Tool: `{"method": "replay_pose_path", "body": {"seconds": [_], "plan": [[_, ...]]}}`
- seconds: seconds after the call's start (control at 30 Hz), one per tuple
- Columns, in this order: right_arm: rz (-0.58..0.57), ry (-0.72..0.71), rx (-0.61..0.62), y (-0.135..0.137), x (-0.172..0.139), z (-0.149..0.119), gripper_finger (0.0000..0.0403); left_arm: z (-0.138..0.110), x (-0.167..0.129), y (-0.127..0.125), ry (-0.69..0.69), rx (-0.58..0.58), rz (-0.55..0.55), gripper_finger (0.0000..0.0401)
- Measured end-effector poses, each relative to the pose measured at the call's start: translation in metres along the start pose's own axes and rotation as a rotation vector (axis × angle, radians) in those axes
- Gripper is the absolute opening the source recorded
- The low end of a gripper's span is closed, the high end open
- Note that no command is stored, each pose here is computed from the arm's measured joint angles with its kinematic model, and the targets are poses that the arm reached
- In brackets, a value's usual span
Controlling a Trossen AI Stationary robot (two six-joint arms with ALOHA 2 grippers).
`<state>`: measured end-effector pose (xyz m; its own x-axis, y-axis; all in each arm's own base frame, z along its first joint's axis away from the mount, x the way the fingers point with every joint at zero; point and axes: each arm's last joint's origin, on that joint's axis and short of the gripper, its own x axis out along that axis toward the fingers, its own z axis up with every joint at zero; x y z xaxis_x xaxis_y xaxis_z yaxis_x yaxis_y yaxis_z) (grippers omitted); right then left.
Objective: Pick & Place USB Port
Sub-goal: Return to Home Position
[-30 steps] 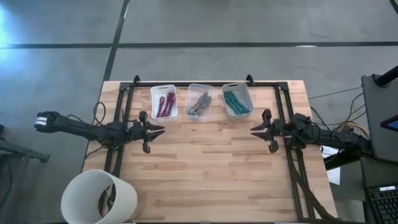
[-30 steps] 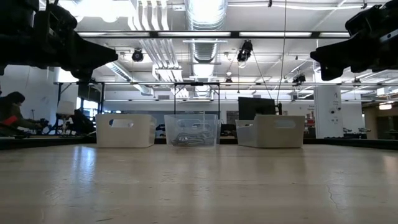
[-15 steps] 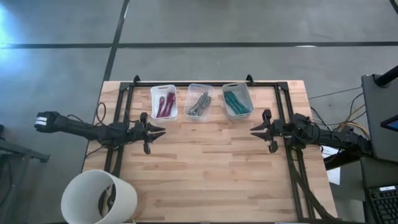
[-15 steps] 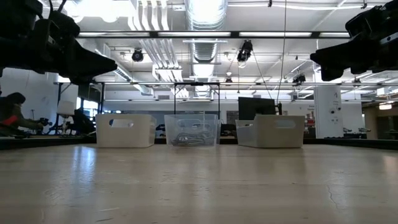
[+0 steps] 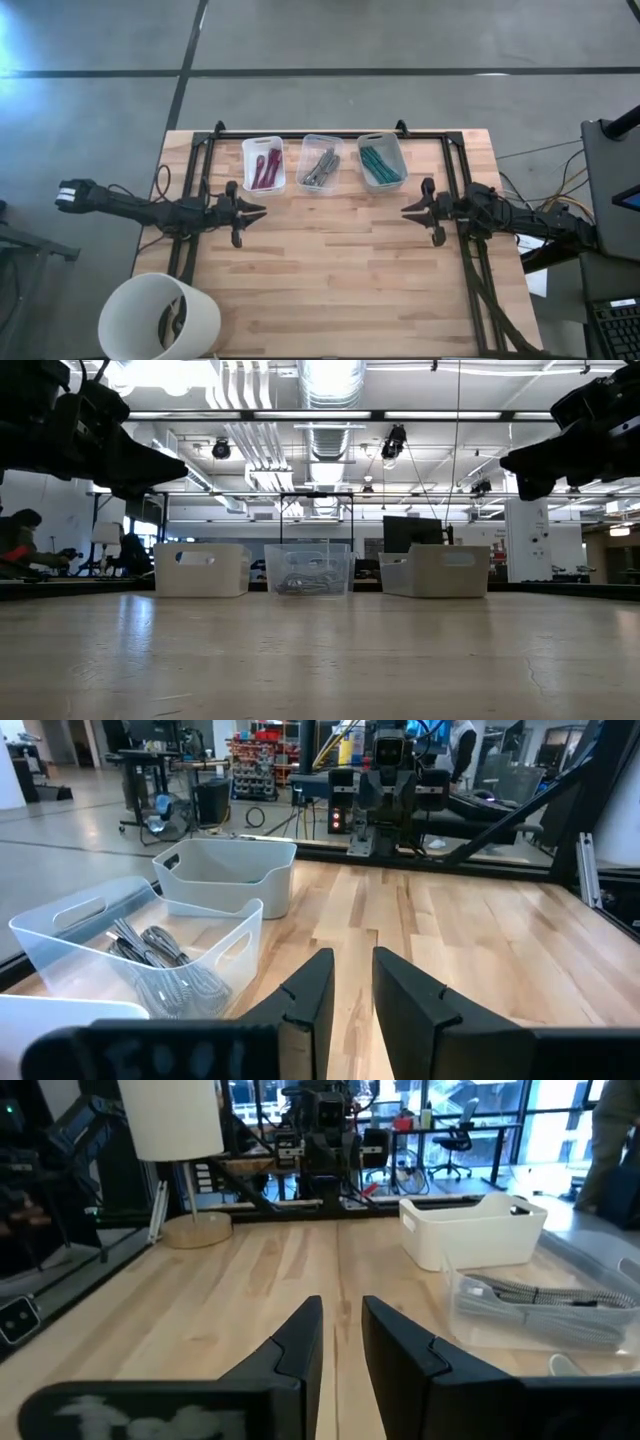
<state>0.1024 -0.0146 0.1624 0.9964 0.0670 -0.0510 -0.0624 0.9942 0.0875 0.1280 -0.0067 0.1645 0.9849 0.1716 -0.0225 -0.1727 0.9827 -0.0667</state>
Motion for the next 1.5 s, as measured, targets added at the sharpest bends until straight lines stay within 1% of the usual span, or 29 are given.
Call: {"method": "replay_pose_path", "body": {"seconds": [0.43, 0.9, 1.33, 1.5], "plan": [[0.000, -0.001, -0.021, 0.0000, 0.0000, 0.0002, 0.0084, 0.0000, 0.0000, 0.0000, 0.000, -0.008, 0.000, 0.0080], [0.000, -0.001, -0.021, 0.0000, 0.0000, 0.0002, 0.0068, 0.0000, 0.0000, 0.0000, 0.000, -0.009, 0.000, 0.0080], [0.000, -0.001, -0.021, 0.0000, 0.0000, 0.0002, 0.0086, 0.0000, 0.0000, 0.0000, 0.000, -0.009, 0.000, 0.0080], [0.000, -0.001, -0.021, 0.0000, 0.0000, 0.0002, 0.0083, 0.0000, 0.0000, 0.0000, 0.000, -0.010, 0.000, 0.0080]]}}
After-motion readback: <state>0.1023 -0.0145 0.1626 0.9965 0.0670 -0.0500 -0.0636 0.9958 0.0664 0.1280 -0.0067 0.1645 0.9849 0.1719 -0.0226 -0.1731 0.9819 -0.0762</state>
